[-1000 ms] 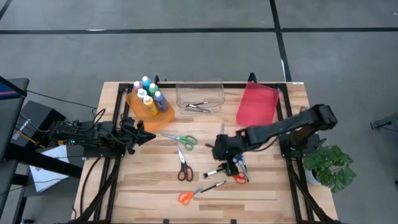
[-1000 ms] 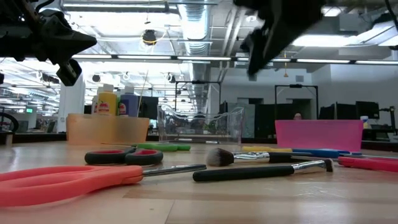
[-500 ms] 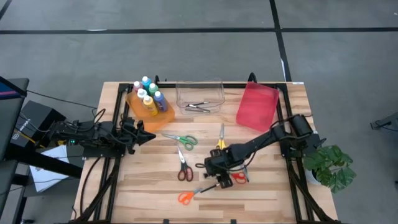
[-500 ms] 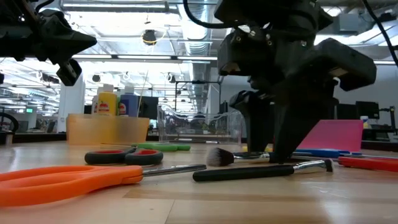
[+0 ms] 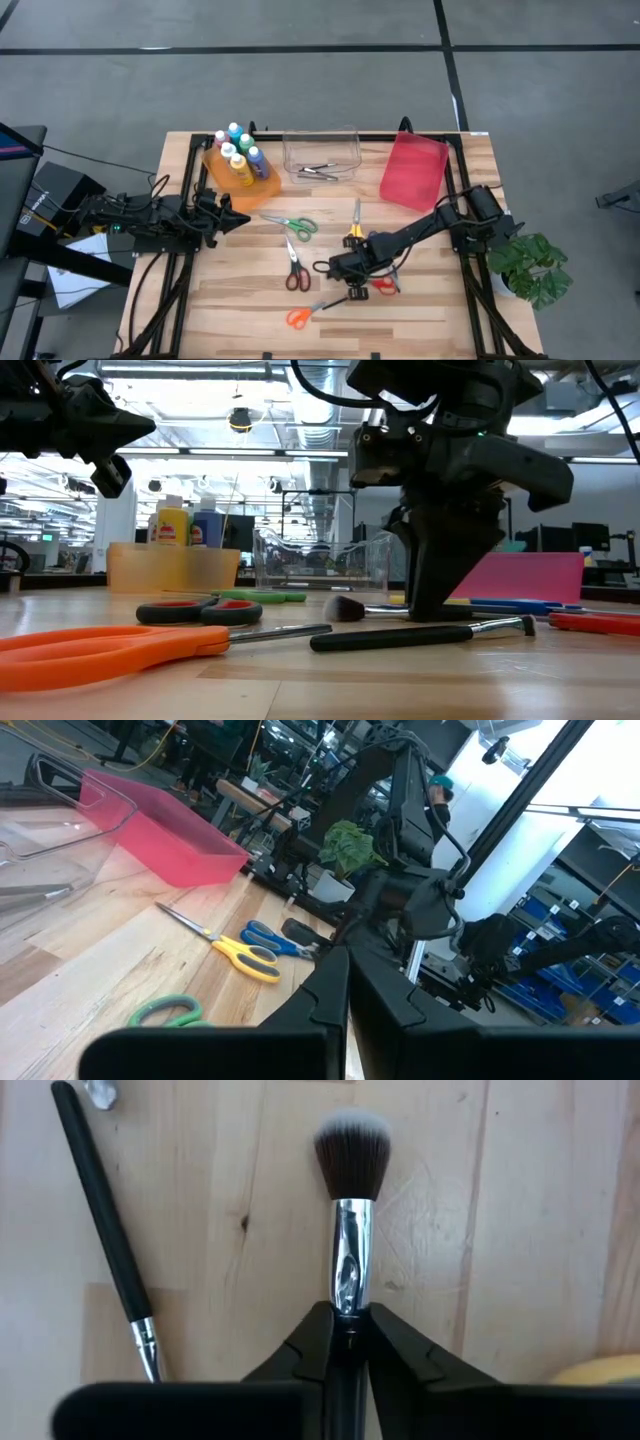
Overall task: Pick & Place Paint Supplies
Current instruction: Put the black paint brush into the transparent bin
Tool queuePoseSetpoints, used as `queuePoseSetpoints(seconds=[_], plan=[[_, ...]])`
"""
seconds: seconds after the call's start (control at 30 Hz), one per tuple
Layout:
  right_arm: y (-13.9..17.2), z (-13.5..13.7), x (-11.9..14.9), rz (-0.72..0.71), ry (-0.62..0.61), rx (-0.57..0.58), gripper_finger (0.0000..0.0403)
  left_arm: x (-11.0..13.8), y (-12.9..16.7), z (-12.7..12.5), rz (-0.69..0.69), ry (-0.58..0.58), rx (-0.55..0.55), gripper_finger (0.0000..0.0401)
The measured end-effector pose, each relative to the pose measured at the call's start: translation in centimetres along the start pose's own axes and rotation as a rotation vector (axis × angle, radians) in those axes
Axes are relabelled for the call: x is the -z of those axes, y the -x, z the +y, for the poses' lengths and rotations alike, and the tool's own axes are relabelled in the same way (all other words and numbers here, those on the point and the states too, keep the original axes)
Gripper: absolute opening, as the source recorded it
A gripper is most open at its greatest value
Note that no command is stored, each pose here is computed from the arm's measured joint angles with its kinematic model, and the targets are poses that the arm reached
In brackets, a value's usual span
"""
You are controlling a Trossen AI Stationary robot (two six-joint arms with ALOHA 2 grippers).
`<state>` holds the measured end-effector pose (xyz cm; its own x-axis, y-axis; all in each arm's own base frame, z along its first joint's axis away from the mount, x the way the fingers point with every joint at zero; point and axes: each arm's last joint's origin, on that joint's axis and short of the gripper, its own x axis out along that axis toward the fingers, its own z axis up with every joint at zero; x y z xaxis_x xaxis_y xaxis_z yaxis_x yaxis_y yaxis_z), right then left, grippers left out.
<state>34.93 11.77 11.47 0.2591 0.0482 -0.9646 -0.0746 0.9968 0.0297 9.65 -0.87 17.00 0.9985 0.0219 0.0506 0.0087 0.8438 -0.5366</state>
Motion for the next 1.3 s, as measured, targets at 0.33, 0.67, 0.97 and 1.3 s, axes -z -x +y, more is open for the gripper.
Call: queuePoseSetpoints(seconds=[0.33,0.67,0.97,1.3], plan=[[0.1,-0.1,-0.1,0.001,-0.016,-0.016,0.0035,0.0,0.0,0.0,0.000,0.000,0.000,0.0005],[1.7,-1.5,-0.2,-0.012,0.011,-0.043,0.0035,0.0,0.0,0.0,0.000,0.000,0.000,0.0006],[5.1,-3.9,-0.8,-0.092,0.041,-0.024,0.0035,0.0,0.0,0.0,0.000,0.000,0.001,0.0006],[12.5,-7.1,-1.7,-0.376,0.011,-0.030,0.0035,0.0,0.0,0.0,0.000,0.000,0.001,0.0006]])
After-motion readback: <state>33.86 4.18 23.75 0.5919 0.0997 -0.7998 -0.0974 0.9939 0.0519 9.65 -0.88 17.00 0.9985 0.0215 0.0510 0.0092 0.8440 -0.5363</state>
